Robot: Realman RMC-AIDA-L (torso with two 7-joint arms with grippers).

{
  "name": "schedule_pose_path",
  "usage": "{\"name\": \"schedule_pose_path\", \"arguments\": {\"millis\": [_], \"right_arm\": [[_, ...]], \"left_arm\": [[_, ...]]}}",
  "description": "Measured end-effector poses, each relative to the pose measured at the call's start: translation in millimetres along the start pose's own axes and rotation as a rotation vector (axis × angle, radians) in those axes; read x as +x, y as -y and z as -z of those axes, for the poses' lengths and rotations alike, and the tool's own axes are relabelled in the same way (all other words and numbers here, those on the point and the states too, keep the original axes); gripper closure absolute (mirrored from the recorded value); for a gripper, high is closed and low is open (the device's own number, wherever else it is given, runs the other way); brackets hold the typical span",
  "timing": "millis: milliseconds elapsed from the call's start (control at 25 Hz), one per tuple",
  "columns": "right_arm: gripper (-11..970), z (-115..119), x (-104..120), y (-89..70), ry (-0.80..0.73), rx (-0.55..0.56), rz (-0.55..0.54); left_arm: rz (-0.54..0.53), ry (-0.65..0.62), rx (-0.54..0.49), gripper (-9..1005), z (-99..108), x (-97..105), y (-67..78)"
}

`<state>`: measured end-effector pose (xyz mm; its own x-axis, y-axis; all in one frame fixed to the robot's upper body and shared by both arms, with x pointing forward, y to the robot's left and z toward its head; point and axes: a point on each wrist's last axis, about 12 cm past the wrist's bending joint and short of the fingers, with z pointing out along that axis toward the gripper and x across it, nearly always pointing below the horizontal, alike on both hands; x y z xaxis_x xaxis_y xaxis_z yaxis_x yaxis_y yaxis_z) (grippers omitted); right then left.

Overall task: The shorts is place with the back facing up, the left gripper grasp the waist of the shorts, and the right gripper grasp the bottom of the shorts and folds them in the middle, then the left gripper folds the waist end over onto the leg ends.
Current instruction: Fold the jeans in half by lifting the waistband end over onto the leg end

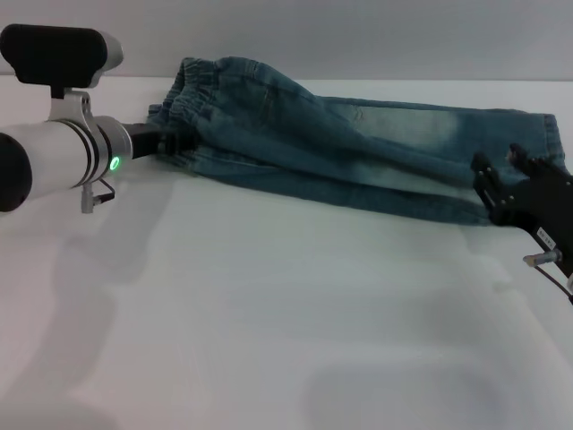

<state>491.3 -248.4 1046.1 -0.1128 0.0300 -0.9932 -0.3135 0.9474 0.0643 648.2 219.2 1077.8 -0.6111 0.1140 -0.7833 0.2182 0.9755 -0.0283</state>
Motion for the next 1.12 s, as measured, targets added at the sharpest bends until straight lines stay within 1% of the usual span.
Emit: {"name": "schedule_pose_path", "arguments": {"millis": [280,360,520,560,680,920,1120], "right_arm": [[534,-1.4,-2.5,-1.1,0.008,-0.005,0.001],[534,-1.6,-3.0,-1.2,0.010,-0.006,0.001],[534,-1.3,-3.1,-1.5,0.010,-0.007,0.004],[534,-1.2,-2.9,-1.6,0.009,-0.009,0.007],[534,0.3,-1.9,-1.4,0.005,-0.007,0.009],[534,2.1,-0.6,-0.9,0.002,-0.003,0.008],[534,2.6,-0.1,-1.2,-0.001,-0.006,0.014]], "left_arm": [[-0.001,-0.026,0.006,247,-0.5,3.1,1.3],[-0.033,-0.016,0.005,251,-2.2,7.8,4.8],[-0.041,-0.008,0.005,414,-2.3,8.6,5.5],[-0.048,-0.002,0.000,455,-3.0,11.9,5.3],[-0.048,0.000,-0.002,642,-3.4,13.0,5.4],[-0.042,0.002,0.005,808,-2.3,15.2,7.6],[-0.038,0.021,0.020,834,3.0,15.3,10.1]]}}
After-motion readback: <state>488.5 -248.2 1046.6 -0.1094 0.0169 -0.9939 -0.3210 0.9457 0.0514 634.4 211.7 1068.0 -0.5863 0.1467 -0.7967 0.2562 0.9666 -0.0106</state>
